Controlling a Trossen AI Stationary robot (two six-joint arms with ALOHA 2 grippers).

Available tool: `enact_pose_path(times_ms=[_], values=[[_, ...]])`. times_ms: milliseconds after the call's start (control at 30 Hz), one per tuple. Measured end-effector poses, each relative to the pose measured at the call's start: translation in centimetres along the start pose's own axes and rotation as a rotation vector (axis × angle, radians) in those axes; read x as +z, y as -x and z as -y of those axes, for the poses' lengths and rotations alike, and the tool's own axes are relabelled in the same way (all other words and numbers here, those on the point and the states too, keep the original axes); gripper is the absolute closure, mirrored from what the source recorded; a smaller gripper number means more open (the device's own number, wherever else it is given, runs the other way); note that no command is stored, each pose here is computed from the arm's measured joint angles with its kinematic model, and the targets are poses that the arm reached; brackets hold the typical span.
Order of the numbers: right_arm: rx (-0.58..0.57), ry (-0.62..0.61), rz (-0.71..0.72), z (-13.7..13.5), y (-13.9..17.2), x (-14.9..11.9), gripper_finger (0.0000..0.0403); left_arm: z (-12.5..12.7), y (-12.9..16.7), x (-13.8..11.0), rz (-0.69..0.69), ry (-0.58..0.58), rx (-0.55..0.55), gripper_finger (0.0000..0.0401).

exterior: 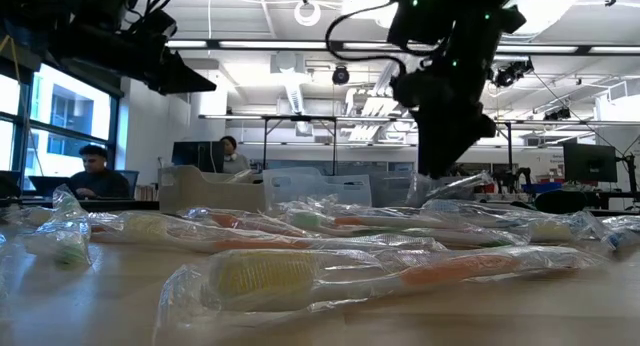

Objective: Pick & Place Toothbrushes
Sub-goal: Put the blue toothbrush into the transparent bin

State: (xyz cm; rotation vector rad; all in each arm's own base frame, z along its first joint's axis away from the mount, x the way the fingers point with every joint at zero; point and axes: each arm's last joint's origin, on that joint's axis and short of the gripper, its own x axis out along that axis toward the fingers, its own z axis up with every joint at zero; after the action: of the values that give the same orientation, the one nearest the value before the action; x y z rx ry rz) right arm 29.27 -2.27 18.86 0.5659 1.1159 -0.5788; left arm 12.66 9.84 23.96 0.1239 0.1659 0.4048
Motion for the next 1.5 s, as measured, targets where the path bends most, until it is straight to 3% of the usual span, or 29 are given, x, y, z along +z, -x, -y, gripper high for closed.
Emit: enact_pose_path(times_ms=[333, 1367, 1500], values=[[-0.024, -0.007, -0.079, -0.4, -2.7, -0.4, 0.0269, 0.2, 0.0, -0.9, -0.09, 0.029, -0.02, 0.0398], [-0.059, 0.04, -0.109, -1.5, -5.6, -1.5, 0.027, 0.2, 0.1, -1.0, -0.103, 0.032, -0.019, 0.0398], [-0.063, 0.041, -0.107, -1.5, -5.6, -1.5, 0.0288, 0.2, 0.1, -1.0, -0.103, 0.032, -0.02, 0.0398]])
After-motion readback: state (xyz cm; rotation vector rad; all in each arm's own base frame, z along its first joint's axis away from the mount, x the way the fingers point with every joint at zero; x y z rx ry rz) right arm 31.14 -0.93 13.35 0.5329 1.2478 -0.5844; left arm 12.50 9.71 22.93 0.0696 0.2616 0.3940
